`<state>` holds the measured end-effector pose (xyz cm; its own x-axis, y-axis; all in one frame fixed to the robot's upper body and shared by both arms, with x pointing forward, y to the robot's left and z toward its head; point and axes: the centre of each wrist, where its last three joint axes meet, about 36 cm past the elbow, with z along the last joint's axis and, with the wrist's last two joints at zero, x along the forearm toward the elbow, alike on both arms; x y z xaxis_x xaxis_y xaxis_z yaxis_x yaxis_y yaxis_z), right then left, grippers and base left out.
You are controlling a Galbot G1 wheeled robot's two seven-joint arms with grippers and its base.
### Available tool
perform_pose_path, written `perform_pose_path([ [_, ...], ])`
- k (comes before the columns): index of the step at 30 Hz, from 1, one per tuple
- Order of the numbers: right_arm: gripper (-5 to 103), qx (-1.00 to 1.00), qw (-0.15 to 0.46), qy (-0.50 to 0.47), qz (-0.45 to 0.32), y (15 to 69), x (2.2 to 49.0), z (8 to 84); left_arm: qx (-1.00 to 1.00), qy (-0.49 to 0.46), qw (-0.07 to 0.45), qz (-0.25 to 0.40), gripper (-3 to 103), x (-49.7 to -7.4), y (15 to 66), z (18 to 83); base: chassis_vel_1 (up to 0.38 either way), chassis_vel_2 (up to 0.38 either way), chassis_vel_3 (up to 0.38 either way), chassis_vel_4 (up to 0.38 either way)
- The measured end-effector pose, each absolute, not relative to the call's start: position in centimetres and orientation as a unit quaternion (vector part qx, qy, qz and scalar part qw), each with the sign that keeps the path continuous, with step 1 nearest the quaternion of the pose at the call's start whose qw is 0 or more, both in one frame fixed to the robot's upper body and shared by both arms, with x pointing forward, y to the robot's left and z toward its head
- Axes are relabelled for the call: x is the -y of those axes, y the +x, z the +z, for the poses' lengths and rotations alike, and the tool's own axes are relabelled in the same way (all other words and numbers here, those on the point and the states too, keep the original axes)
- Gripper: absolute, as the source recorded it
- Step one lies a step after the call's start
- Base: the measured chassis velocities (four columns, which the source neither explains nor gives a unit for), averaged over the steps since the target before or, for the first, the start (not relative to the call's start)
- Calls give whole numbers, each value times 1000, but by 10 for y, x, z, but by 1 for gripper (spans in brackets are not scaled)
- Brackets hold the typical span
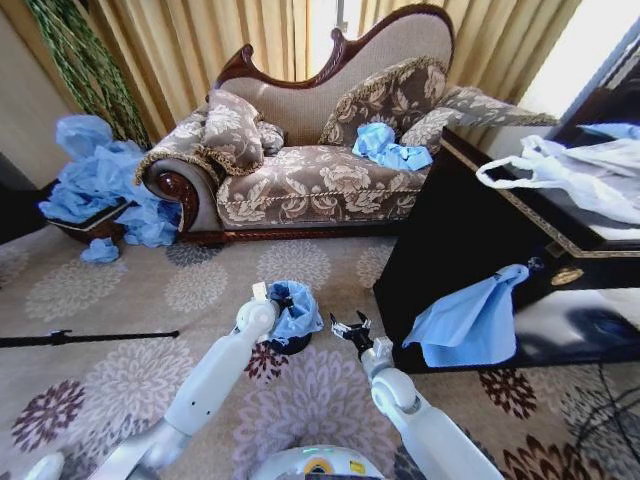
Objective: Place a garbage bag over the trash bin.
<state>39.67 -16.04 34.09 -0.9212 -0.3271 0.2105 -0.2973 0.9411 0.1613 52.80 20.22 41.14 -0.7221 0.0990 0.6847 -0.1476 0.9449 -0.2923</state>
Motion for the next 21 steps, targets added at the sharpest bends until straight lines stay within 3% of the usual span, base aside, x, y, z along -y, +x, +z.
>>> perform_pose_path([
  [4,100,979,117,156,-67,394,162,342,901,24,397,171,2,-203,546,388,0,0,0,0],
  [21,100,979,116,150,-70,403,153,345,870,60,462,164,0,-201,574,348,0,0,0,0],
])
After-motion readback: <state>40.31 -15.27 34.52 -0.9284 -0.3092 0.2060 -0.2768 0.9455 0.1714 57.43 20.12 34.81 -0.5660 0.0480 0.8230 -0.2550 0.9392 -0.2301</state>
